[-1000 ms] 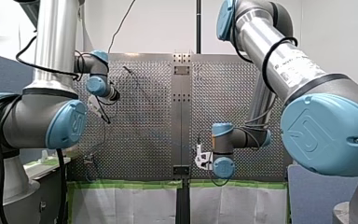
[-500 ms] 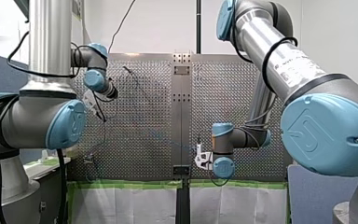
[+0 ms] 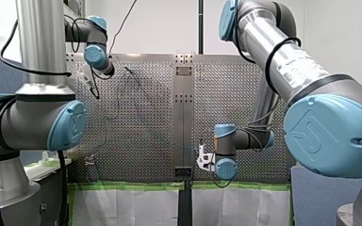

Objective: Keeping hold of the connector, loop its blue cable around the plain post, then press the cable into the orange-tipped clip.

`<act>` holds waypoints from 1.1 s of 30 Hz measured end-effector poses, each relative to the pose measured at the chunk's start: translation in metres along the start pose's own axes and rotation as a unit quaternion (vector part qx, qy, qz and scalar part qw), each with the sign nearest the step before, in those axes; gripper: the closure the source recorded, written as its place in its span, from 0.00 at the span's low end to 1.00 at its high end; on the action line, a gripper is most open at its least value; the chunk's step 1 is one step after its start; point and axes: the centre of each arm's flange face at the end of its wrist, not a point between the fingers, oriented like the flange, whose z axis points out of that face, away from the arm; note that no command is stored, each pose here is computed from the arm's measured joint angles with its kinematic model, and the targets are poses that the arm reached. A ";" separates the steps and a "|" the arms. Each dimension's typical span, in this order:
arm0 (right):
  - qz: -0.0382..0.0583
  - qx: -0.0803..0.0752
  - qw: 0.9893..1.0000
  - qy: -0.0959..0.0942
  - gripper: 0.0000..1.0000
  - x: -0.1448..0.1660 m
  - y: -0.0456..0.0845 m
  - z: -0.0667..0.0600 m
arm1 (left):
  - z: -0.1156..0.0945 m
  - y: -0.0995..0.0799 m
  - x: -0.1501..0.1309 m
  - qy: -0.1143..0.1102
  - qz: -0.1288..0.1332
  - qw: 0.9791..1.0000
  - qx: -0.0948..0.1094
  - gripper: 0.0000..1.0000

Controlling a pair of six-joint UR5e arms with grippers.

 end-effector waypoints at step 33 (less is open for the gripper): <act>0.007 -0.003 1.000 -0.001 1.00 0.000 0.003 0.001 | -0.059 -0.123 -0.088 -0.014 0.145 0.989 0.018 0.00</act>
